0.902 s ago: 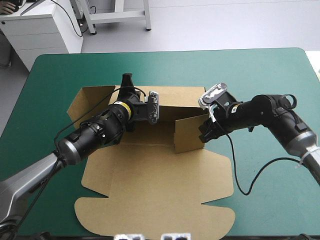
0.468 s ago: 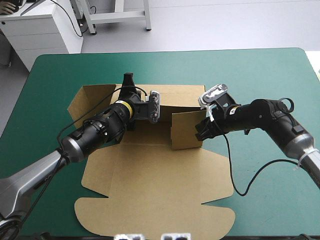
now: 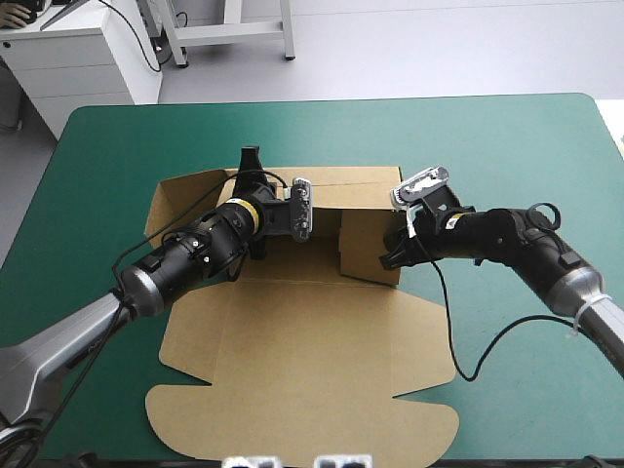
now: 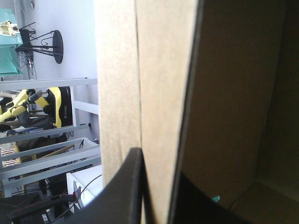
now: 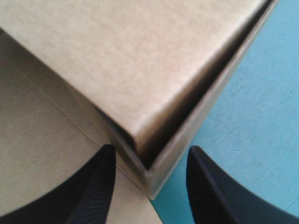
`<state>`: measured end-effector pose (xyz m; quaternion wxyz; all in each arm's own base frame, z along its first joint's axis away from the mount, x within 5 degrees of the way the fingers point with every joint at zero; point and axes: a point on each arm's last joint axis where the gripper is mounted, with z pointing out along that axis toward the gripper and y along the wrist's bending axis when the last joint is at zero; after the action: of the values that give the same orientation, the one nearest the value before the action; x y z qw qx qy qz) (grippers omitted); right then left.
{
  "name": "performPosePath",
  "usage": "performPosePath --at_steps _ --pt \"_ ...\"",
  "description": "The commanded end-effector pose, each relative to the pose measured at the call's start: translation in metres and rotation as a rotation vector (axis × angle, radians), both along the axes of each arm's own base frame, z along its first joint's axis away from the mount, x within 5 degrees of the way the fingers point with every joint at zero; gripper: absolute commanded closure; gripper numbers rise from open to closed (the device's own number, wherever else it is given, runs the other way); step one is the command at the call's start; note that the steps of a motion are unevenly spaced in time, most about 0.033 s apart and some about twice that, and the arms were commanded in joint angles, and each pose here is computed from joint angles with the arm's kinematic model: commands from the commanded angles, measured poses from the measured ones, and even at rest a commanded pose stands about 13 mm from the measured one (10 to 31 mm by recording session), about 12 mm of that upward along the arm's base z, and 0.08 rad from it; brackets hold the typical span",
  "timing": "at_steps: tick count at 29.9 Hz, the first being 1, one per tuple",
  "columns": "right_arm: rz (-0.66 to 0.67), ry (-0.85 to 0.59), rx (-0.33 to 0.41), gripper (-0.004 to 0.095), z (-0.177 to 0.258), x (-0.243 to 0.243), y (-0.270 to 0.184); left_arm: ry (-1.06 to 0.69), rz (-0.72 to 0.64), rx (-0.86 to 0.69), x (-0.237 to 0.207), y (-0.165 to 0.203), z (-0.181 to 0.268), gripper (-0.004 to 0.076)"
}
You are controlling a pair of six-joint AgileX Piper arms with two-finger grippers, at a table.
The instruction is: Fold the box
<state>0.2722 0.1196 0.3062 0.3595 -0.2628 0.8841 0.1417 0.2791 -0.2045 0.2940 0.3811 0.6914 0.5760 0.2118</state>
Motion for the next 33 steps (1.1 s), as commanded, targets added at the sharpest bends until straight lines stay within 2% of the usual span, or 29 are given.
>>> performPosePath --at_steps 1,10,16,20,28,30,33 --pt "-0.049 -0.066 0.050 0.0472 0.004 0.005 -0.001 0.271 0.077 -0.148 -0.016 -0.020 -0.040 0.0733" --pt "-0.012 -0.280 0.074 0.0510 0.007 0.006 0.028 0.283 0.073 -0.162 -0.019 -0.023 -0.040 0.0732" --pt "0.006 -0.271 0.022 0.0546 -0.010 0.016 0.034 0.289 0.079 -0.168 -0.019 -0.023 -0.040 0.0733" --pt "-0.025 -0.291 0.033 0.0581 -0.016 0.023 0.036 0.288 0.078 -0.170 -0.019 -0.023 -0.040 0.0733" --pt "-0.021 -0.287 0.033 0.0583 -0.018 0.024 0.037 0.288 0.078 -0.170 -0.019 -0.023 -0.040 0.0733" --pt "-0.045 -0.278 0.064 0.0627 -0.017 0.024 0.037 0.288 0.077 -0.171 -0.019 -0.023 -0.040 0.0733" --pt "-0.048 -0.269 0.072 0.0787 -0.017 0.024 0.037 0.288 0.077 -0.171 -0.019 -0.023 -0.040 0.0733"
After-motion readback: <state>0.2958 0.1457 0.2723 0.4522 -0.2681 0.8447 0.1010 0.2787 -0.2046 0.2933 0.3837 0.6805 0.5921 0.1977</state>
